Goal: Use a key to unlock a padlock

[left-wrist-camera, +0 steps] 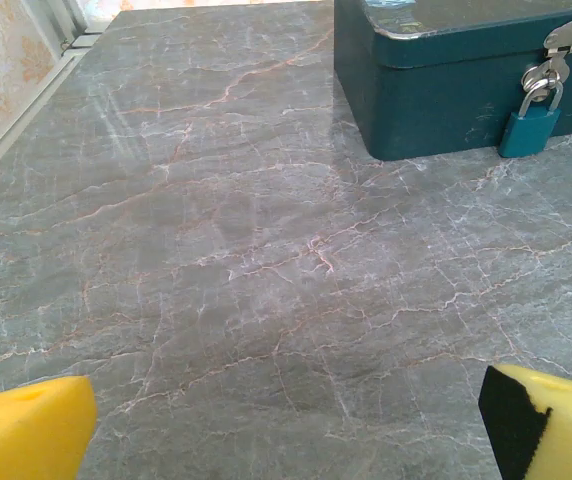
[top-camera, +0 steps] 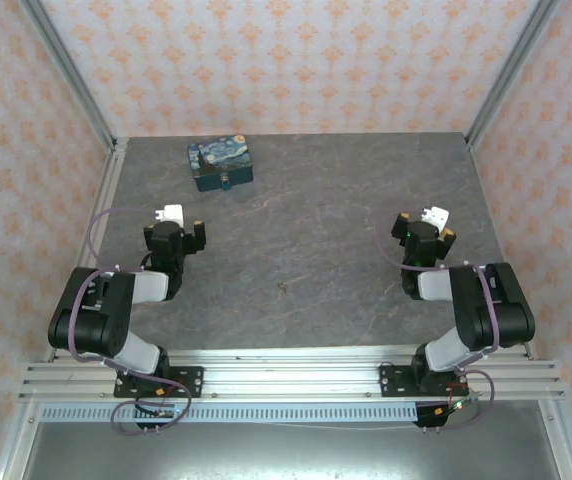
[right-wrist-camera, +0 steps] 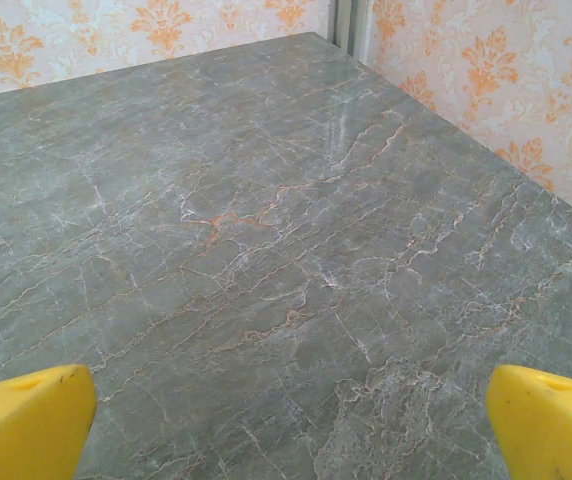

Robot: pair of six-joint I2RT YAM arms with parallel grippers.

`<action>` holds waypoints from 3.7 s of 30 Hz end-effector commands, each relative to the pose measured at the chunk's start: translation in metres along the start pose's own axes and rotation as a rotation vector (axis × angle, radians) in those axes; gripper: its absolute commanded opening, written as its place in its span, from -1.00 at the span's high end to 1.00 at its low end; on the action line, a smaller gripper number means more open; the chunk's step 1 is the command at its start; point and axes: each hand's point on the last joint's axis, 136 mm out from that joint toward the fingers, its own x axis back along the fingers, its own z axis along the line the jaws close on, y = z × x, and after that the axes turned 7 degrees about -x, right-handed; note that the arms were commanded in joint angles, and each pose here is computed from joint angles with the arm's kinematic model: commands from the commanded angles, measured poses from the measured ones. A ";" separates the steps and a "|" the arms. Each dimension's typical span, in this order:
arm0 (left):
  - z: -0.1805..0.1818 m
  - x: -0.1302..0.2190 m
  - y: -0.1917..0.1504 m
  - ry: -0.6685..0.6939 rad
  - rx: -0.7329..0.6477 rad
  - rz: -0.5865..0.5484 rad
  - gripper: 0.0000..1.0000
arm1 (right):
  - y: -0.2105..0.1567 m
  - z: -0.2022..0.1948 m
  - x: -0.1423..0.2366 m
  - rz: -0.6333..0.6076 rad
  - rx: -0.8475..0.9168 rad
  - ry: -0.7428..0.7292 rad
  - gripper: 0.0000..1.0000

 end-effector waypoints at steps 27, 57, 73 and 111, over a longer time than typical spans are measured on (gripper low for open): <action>0.002 -0.001 0.016 0.002 0.026 -0.043 -1.00 | 0.003 0.001 0.000 -0.006 -0.012 0.001 -0.99; -0.005 -0.029 0.149 -0.027 0.385 0.336 -0.94 | 0.072 0.229 -0.008 0.520 0.001 0.278 -0.75; -0.006 -0.187 0.160 -0.027 0.505 0.465 -0.92 | 0.011 0.353 -0.027 0.701 0.016 0.414 -0.70; -0.262 -0.067 0.085 -0.490 0.357 0.620 -0.33 | -0.022 0.205 0.046 0.854 -0.150 0.322 -0.69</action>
